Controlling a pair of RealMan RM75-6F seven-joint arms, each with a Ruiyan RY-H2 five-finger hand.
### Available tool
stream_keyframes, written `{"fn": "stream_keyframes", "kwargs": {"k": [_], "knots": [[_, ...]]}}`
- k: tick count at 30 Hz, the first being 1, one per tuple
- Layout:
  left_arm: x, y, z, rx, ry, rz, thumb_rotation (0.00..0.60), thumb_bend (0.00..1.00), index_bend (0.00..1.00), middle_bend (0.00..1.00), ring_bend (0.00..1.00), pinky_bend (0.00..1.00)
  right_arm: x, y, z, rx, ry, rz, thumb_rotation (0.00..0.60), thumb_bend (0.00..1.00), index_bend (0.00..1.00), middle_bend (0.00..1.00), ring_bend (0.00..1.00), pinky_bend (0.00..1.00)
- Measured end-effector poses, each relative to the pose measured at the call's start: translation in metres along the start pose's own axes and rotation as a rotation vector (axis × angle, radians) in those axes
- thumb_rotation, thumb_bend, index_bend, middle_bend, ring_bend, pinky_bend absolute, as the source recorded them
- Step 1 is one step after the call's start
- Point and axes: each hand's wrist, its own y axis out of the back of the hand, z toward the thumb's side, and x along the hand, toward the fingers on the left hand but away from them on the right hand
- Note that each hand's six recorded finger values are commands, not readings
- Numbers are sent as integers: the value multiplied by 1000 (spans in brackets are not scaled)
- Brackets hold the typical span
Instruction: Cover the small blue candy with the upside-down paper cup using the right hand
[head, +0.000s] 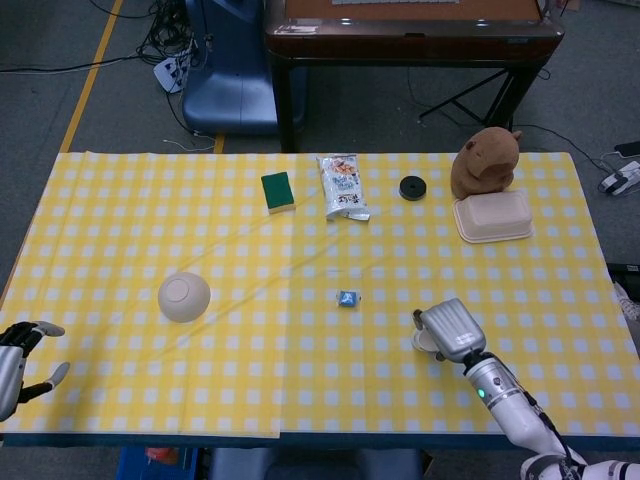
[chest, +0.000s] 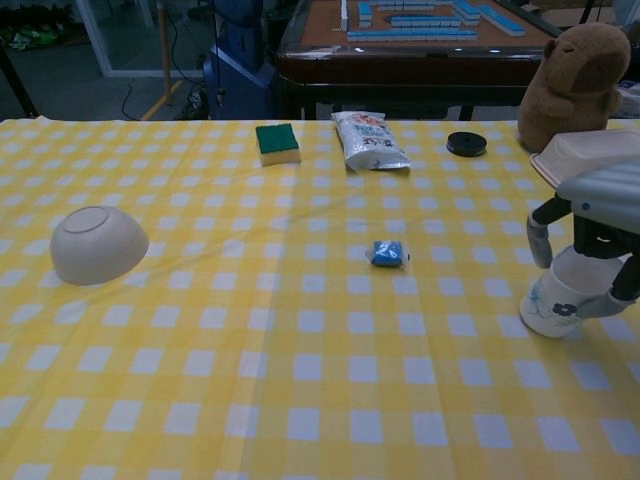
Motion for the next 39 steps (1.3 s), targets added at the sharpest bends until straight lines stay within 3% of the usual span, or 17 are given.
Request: {"fn": "stream_keyframes", "kwargs": {"k": [7,16,19,21,25,27,33,39], "knots": [[0,-1,0,4,-1,-1,600,255,464,380,301,417,1,7,-11,-141,12,-42,600,69,507,999,985,956],[1,-3,0,16,3,-6,600,255,464,380,302,417,-5,10,-30,-505,81,-96,600,67,513,998,982,956],[2,-3,-1,28,10,2,600,255,464,380,301,417,-10,7,-37,-639,117,-103,600,24,499,998,981,956],[2,-3,-2,40,20,11,600,255,464,380,301,417,-13,5,-41,-732,146,-101,600,0,403,998,981,956],[2,-2,-3,49,30,24,600,254,464,380,301,417,-18,-3,-48,-890,200,-70,600,0,106,998,981,957],[2,-2,-2,48,28,26,600,254,464,380,301,417,-21,-8,-54,-950,221,-44,600,0,53,998,981,957],[2,-2,-2,47,27,23,600,255,464,380,301,417,-25,-19,-71,-953,253,-15,600,0,48,998,981,957],[1,-2,-1,43,24,18,600,255,464,380,302,417,-22,-13,-70,-845,252,-57,600,0,296,998,981,958]]}}
